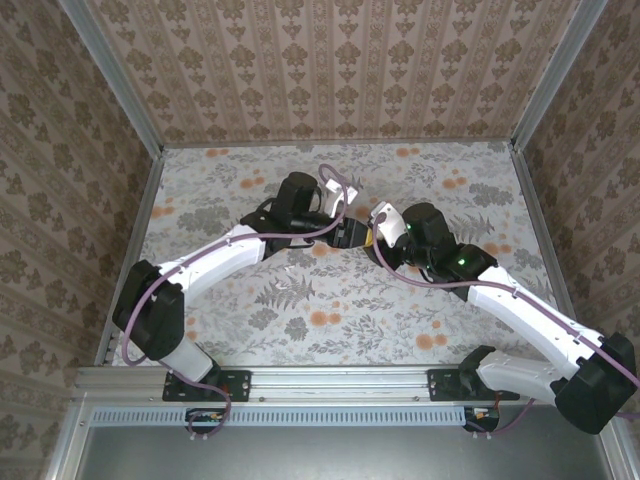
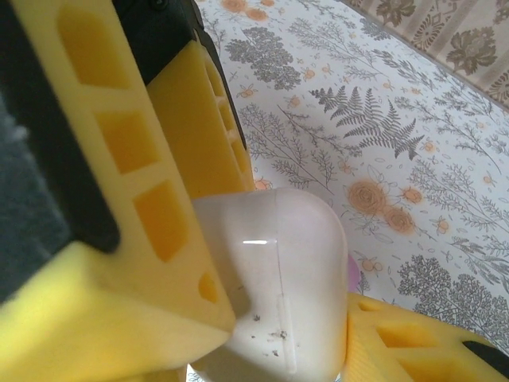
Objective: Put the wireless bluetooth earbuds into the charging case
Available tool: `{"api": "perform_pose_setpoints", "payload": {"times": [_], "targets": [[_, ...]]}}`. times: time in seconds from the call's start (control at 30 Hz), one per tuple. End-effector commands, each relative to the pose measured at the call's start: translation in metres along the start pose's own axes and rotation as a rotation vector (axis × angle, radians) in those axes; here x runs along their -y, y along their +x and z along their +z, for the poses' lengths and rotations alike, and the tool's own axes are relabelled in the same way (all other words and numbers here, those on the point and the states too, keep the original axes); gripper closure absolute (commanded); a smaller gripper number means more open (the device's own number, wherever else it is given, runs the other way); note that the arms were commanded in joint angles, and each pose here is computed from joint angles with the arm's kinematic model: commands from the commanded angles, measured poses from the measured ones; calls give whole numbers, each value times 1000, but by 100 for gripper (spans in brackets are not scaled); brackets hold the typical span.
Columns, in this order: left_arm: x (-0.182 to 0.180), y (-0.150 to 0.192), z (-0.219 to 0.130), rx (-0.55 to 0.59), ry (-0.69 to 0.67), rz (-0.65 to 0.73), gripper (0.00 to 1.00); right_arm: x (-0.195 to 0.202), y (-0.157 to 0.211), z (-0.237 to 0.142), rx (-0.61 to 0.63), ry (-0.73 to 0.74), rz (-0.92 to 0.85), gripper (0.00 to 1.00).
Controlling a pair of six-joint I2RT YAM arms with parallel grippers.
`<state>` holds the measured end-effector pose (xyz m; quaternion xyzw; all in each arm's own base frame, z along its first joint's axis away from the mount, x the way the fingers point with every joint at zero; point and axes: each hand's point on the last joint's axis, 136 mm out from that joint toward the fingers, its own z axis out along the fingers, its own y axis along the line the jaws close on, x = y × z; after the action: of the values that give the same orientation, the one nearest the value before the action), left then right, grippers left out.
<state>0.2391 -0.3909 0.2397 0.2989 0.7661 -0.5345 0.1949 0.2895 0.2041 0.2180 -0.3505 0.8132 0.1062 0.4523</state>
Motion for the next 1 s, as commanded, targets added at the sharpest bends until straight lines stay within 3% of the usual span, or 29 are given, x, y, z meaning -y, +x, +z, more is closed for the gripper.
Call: {"api": "perform_pose_setpoints", "payload": {"times": [0.0,0.37,0.57,0.67,0.87,0.97], "targets": [[6,-6,4,-8,12,19,58,2,-15,-8,67,20,8,54],[7,-8,3,-6,7,33,75,5,-13,-11,73,44,20,53],[10,-22,-10,67,-25,84,80,8,-13,-20,87,65,42,42],[13,-36,-28,169,-57,143,82,9,-20,-34,131,64,101,33],[46,-64,-84,495,-98,520,81,6,-50,-73,249,-56,344,28],[59,-64,-104,579,-142,695,80,16,-64,-78,263,-164,623,25]]}}
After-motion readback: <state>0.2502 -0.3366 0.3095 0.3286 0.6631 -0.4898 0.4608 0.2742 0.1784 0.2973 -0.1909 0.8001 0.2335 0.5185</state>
